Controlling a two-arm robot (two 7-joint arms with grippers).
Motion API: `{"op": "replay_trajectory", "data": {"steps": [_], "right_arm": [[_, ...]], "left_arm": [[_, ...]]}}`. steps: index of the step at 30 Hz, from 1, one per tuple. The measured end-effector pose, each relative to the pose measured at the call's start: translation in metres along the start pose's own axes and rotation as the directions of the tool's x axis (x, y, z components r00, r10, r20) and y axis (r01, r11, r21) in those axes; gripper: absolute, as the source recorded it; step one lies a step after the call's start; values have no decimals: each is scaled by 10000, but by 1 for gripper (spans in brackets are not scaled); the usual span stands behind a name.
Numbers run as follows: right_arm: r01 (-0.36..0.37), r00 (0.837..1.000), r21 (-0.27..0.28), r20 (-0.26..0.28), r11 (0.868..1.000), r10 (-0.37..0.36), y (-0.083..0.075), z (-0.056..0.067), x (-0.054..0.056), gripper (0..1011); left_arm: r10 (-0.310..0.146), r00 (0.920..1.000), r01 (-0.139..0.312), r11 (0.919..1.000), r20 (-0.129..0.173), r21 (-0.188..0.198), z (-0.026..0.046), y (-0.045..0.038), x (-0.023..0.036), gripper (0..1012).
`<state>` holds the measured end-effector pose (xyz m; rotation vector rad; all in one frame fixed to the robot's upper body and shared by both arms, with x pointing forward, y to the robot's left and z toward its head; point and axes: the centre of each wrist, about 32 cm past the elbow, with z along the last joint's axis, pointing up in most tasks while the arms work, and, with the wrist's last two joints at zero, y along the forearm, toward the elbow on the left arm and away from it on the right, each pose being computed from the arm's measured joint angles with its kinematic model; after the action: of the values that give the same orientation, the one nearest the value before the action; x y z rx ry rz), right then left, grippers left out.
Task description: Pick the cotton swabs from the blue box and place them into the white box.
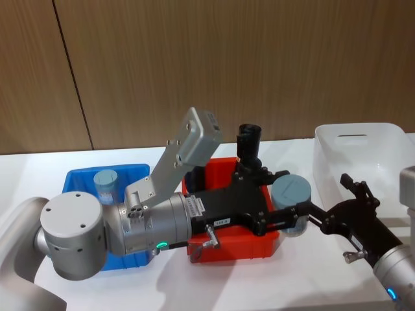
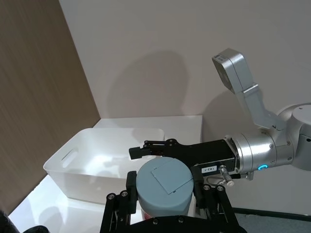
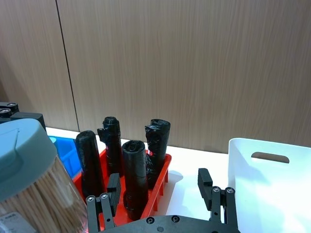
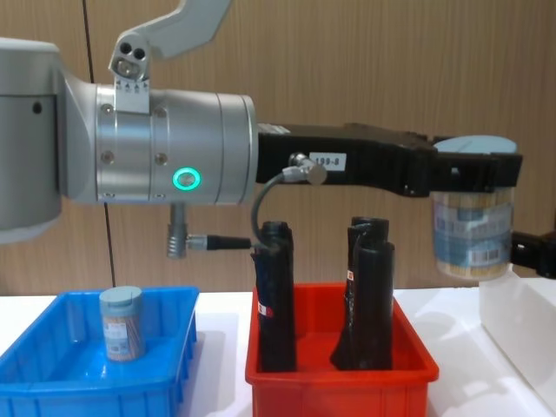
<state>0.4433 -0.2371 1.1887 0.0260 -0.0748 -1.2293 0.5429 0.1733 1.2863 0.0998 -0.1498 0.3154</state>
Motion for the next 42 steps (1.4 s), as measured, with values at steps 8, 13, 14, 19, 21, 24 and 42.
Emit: {"op": "replay_trajectory", "data": {"steps": [8, 13, 14, 19, 21, 24, 42], "right_arm": [[0, 10000, 1, 1, 10000, 0, 0, 0, 0, 1002], [1, 10000, 1, 1, 10000, -1, 0, 0, 0, 1002], [2, 10000, 0, 1, 10000, -2, 0, 0, 1, 1002], [2, 10000, 0, 0, 10000, -2, 0, 0, 1, 1002], [2, 10000, 1, 1, 10000, -2, 0, 0, 0, 1002], [3, 10000, 1, 0, 10000, -3, 0, 0, 0, 1002], [3, 10000, 0, 1, 10000, -3, 0, 0, 1, 1002]], "left_arm": [[98, 9999, -98, 10000, 73, -2, 24, 22, -26, 669], [155, 9998, -155, 9999, 100, 16, 38, 42, -45, 669], [168, 9998, -168, 9999, 103, 19, 40, 46, -48, 669], [245, 9996, -246, 9997, 125, 57, 52, 76, -69, 669], [282, 9995, -283, 9996, 125, 72, 54, 87, -75, 669], [361, 9992, -363, 9993, 140, 99, 59, 115, -90, 669], [1428, 9894, -1436, 9891, 250, 313, 62, 423, -180, 669]]}}
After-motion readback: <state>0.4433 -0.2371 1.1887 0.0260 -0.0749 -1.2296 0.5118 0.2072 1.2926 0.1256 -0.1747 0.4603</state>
